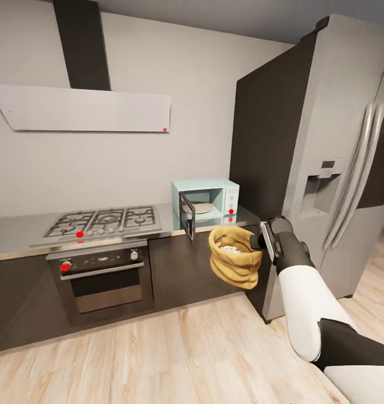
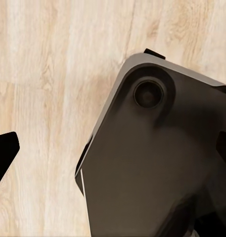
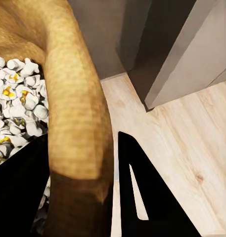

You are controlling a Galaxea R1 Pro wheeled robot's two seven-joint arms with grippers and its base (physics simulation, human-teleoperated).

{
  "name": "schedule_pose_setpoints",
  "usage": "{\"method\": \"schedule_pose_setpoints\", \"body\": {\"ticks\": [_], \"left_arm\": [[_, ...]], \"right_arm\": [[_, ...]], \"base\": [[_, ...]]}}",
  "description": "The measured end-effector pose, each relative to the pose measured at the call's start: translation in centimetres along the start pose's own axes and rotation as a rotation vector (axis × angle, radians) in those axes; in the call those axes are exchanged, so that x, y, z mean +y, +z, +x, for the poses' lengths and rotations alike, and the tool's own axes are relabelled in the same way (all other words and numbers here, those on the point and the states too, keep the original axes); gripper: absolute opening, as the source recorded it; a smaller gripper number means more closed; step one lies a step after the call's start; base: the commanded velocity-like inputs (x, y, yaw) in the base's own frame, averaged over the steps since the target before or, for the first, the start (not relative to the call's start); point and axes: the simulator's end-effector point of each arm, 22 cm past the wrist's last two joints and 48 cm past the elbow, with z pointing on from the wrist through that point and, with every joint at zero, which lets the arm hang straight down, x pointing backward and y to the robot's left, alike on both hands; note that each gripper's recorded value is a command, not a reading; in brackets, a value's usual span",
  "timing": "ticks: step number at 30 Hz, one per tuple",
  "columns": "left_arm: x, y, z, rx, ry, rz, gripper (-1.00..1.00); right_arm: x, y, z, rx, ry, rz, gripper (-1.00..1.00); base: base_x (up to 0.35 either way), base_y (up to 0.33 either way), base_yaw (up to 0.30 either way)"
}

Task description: In the kitchen, take the popcorn bag from the countertop, put it into the microwave, and heat it until the popcorn is cooked so the cooked popcorn ends up inside the bag.

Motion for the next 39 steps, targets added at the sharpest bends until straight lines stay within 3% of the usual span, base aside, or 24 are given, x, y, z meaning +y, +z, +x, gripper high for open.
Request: {"method": "schedule_pose_setpoints", "body": {"ticks": [10,25,39], "left_arm": [[-0.13,-0.01,-0.03,-0.002,0.015,0.007,1.00],[0.06,0.02,-0.03,0.000,0.002,0.002,1.00],[0.21,0.02,0.21,0.006,0.000,-0.003,1.00]], "right_arm": [[0.26,-0.47,-0.59,-0.018,0.005,-0.010,-1.00],[0.27,-0.50,-0.62,-0.019,-0.001,-0.006,-1.00],[0.22,0.14,-0.25,-0.008,0.000,-0.006,-1.00]], "base": [[0.245,-0.137,-0.006],[0.276,-0.179,0.000],[0.011,-0.006,0.052]]}}
